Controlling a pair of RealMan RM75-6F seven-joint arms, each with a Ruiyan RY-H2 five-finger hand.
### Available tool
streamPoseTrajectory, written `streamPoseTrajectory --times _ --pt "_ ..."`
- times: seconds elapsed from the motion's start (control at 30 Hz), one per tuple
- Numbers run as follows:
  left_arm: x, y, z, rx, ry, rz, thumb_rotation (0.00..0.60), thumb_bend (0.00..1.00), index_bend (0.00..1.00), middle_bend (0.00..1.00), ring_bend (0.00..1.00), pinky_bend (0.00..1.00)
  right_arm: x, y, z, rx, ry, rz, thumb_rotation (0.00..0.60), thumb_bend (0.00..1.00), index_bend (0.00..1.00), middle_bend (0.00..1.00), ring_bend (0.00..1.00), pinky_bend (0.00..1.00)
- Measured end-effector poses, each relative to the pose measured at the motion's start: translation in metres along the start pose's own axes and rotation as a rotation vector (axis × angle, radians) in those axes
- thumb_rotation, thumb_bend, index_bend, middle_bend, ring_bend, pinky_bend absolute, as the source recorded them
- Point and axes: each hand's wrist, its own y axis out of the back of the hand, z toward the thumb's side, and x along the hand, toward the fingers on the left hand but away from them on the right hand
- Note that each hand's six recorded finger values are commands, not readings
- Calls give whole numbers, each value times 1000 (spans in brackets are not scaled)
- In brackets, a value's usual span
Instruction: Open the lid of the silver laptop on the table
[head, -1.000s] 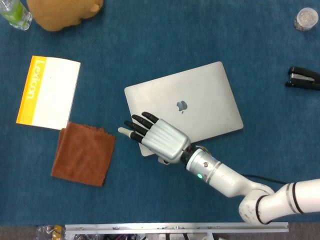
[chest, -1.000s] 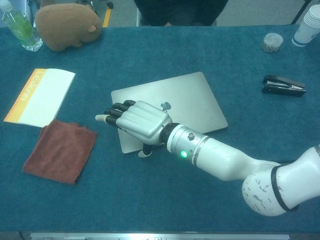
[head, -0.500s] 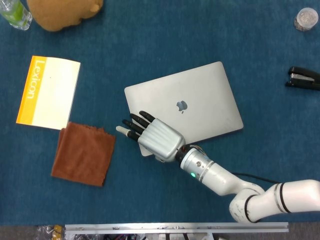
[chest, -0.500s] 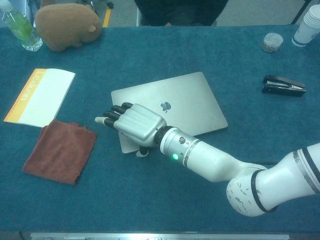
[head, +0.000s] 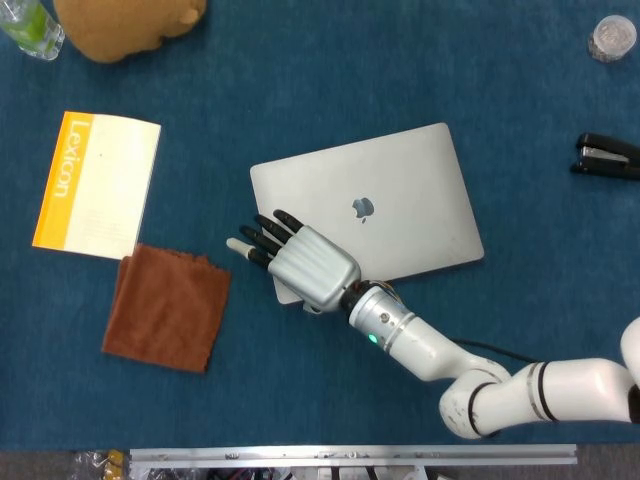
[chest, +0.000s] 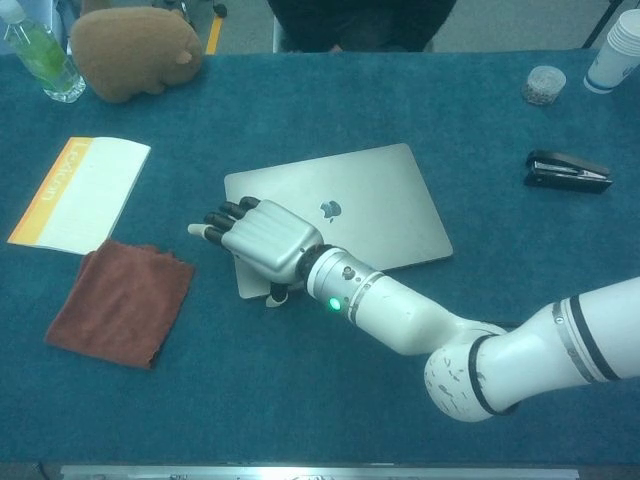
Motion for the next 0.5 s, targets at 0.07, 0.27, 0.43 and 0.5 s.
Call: streamPoseTrajectory --times 0.07,0.27,0.43,0.5 --pt "0 0 -1 -1 1 -1 600 397 323 299 216 241 -4 0 -2 2 -11 -3 600 0 0 75 15 122" --pt "0 -1 -4 -1 7 -1 600 397 323 299 216 241 -15 1 -8 -1 -49 -8 600 0 0 75 15 122" --pt "0 0 -5 -3 11 -1 600 397 323 299 216 241 -23 3 -14 2 -74 -12 600 0 0 75 15 122" --pt "0 0 -5 -2 10 -1 600 397 322 299 216 241 -25 4 -15 -1 -79 -13 600 0 0 75 15 122"
